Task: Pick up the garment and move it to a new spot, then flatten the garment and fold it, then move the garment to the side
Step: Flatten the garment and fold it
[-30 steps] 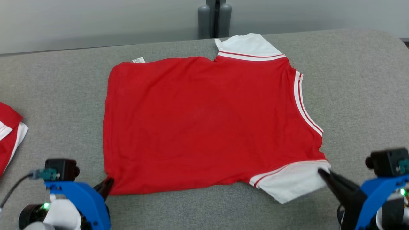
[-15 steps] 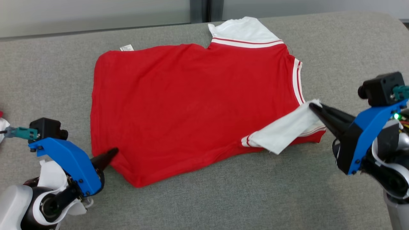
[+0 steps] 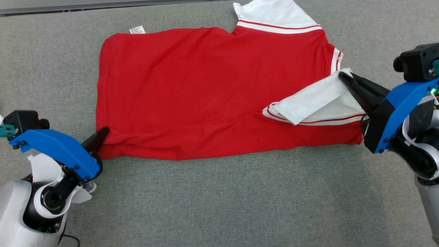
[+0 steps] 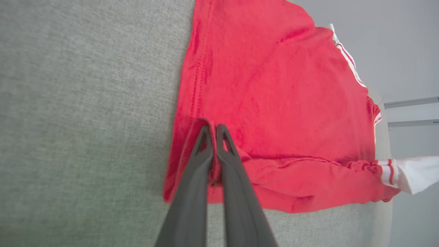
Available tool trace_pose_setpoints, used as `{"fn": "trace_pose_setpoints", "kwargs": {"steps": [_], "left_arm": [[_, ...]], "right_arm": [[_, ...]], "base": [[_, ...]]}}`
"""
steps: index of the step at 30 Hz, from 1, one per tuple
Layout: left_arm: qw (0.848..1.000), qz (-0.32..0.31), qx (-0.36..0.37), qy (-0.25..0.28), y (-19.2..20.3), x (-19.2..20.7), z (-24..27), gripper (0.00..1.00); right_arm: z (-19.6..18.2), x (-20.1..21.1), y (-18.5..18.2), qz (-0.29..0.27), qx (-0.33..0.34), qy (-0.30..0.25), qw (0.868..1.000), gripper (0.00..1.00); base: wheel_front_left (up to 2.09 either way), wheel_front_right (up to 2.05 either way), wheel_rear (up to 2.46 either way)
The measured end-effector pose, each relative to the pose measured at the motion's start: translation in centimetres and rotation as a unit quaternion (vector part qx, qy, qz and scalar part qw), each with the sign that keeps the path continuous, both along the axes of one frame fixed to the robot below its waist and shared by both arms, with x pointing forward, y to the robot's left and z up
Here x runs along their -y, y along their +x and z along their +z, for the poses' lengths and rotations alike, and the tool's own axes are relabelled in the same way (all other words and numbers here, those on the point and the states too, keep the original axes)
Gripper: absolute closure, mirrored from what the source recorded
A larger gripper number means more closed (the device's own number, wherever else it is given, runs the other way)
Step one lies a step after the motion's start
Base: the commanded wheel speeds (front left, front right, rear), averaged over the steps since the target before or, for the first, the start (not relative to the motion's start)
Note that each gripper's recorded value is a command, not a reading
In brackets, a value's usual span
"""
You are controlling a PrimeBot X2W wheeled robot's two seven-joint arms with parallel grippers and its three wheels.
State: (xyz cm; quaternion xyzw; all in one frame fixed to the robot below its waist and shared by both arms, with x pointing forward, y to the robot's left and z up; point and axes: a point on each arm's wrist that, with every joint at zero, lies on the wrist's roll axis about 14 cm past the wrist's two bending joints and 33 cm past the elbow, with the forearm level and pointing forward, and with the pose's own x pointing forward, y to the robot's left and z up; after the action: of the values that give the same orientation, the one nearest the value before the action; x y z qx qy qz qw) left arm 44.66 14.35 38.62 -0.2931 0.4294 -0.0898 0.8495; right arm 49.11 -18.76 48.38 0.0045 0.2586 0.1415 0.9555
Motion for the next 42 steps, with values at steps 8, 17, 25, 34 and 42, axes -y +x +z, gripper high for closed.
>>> {"fn": "trace_pose_setpoints", "kwargs": {"steps": [8,17,25,34,42], "left_arm": [[1.000,0.022,0.003,-0.011,0.1,-0.2,-0.7,1.00],[0.999,0.045,0.010,-0.025,0.1,-0.6,-1.1,0.00],[0.989,0.091,0.115,0.001,1.0,-2.4,1.5,0.00],[0.979,0.088,0.171,0.062,-2.7,-2.0,1.4,0.00],[0.976,0.089,0.176,0.094,-4.3,-0.8,-0.3,0.00]], "right_arm": [[-0.7,0.1,1.4,0.003,0.014,-0.004,1.000,1.00],[-0.2,-1.7,3.0,0.016,0.051,0.015,0.998,0.00],[1.6,-2.1,3.8,0.009,0.098,0.023,0.995,0.00],[0.2,0.9,-1.0,-0.064,0.065,0.033,0.995,0.00],[-2.4,2.8,-5.0,-0.158,0.046,0.063,0.984,0.00]], "base": [[0.00,0.00,0.00],[0.00,0.00,0.00],[0.00,0.00,0.00],[0.00,0.00,0.00],[0.00,0.00,0.00]]}}
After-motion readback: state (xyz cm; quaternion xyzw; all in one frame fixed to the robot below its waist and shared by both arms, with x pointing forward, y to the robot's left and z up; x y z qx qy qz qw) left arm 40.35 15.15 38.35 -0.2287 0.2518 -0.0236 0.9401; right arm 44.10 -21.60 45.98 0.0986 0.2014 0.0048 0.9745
